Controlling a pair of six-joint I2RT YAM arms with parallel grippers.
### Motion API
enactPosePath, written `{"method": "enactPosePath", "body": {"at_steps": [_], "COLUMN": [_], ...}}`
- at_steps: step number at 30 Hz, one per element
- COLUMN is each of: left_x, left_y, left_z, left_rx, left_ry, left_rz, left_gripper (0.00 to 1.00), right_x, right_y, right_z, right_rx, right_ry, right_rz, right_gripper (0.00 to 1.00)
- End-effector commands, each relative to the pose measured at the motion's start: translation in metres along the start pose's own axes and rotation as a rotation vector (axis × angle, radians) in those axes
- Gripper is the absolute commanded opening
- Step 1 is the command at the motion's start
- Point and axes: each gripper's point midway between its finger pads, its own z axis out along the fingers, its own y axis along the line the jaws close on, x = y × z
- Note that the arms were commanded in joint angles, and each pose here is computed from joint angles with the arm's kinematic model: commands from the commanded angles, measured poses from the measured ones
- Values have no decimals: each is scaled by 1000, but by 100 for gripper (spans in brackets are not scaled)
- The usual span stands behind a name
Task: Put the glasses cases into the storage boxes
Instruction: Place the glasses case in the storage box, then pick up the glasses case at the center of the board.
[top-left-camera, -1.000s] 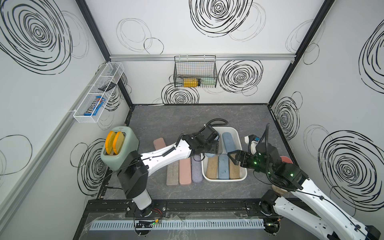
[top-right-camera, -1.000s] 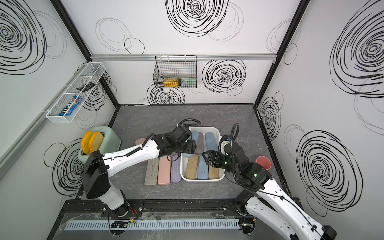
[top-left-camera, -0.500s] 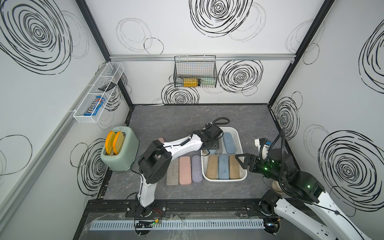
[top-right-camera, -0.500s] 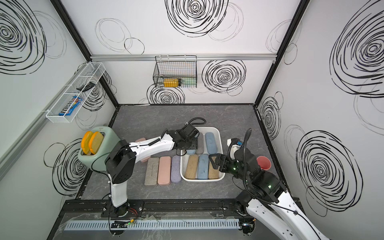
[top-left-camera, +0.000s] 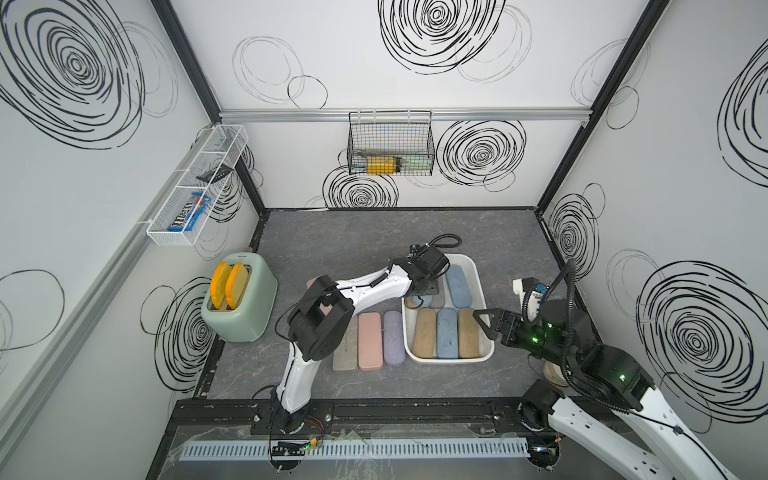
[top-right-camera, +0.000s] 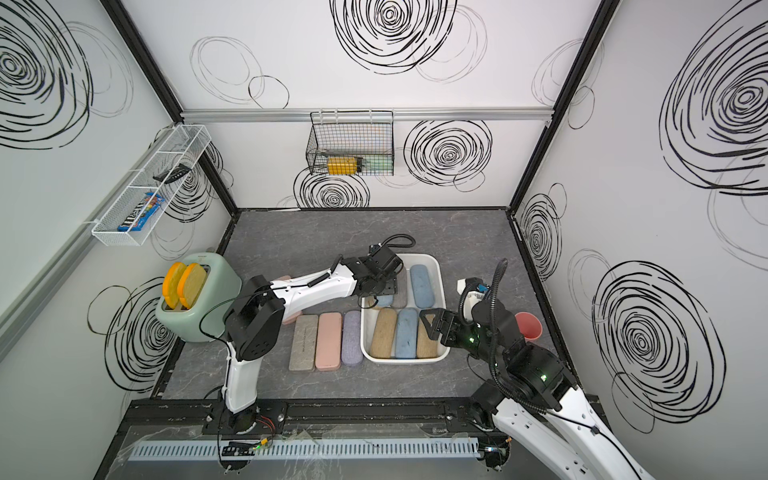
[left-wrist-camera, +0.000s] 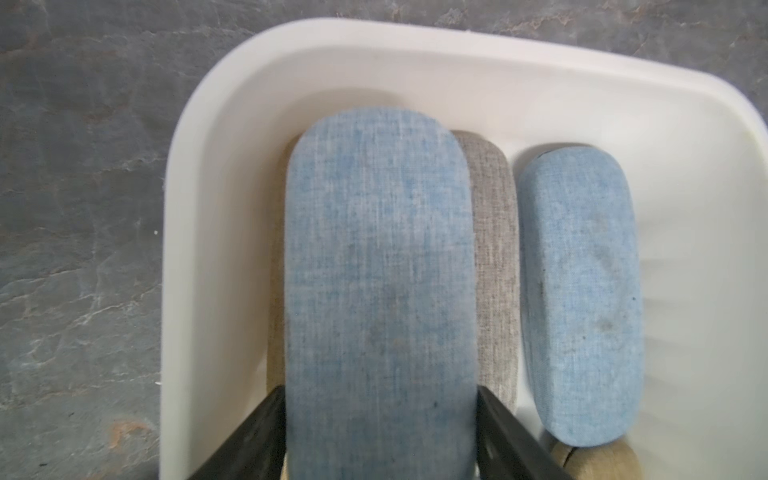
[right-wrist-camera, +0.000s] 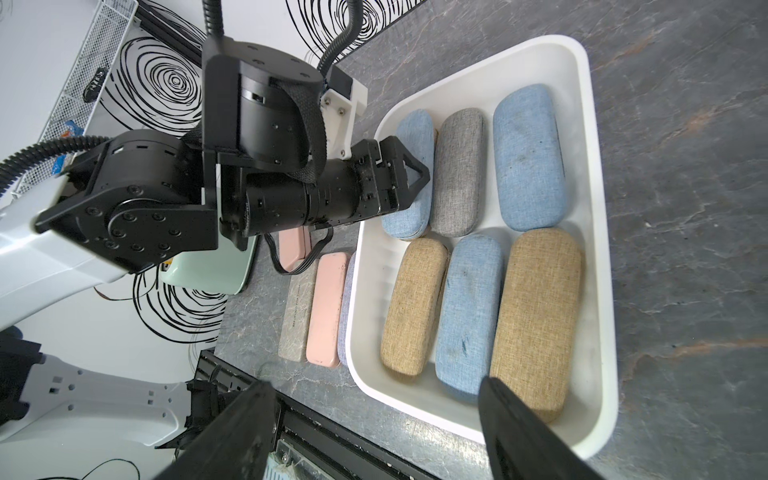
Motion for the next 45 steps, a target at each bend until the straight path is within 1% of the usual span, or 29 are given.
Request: {"method": "enactPosePath", "body": {"at_steps": [1, 4, 9, 10, 12, 13, 16, 18, 21, 24, 26, 29, 30, 33, 36, 39, 40, 42, 43, 45], "left_x": [-7, -8, -16, -18, -24, -28, -42, -50, -59, -62, -66, -65, -61, -40, -25, -19, -17, -14, -13, -14], "left_y": [3, -2, -8, -10, -16, -17, -11, 6, 36, 71, 105, 156, 169, 207, 229, 247, 257, 281, 288, 294], "left_z": [1, -4, -23, -29, -49, -61, -107, -138, -176, -200, -211, -212, -209, -197, -188, -183, -180, -175, -175, -173], "left_rx": [-39, -37, -16, -6, 21, 33, 66, 80, 118, 174, 189, 161, 159, 144, 165, 160, 137, 53, 19, -5], "left_ry": [-29, -40, -77, -84, -118, -138, -230, -293, -352, -388, -421, -427, -409, -374, -376, -367, -364, -361, -363, -370], "left_rz": [-28, -1, 15, 21, 42, 50, 74, 79, 83, 86, 46, -28, -39, -83, -142, -187, -208, -270, -288, -305], "left_gripper": [77, 88, 99, 100, 96, 96, 96, 96, 96, 96, 96, 97, 99, 98, 98, 97, 97, 98, 100, 99], "right_x": [-2, -3, -6, -7, -7, -9, -7, -3, 4, 12, 22, 39, 45, 71, 98, 125, 134, 151, 160, 179], "right_y": [-4, -4, -3, -2, -1, 0, 7, 11, 17, 32, 48, 77, 87, 119, 141, 160, 166, 175, 178, 181], "right_z": [-8, -10, -12, -12, -12, -11, -2, 8, 26, 42, 54, 72, 77, 100, 124, 146, 154, 168, 176, 191], "right_rx": [22, 22, 27, 30, 37, 41, 26, 15, 11, 2, 11, 20, 15, -17, -11, -2, 4, 16, 26, 46], "right_ry": [-14, -15, -20, -21, -12, -11, 27, 60, 109, 130, 132, 157, 170, 223, 280, 338, 350, 372, 388, 443], "right_rz": [8, 7, 0, 2, -1, -3, -15, -7, 11, -14, -62, -132, -150, -209, -271, -321, -342, -376, -389, -404], "right_gripper": [81, 81, 81, 81, 81, 81, 81, 80, 79, 78, 78, 78, 78, 78, 77, 76, 76, 76, 75, 75]}}
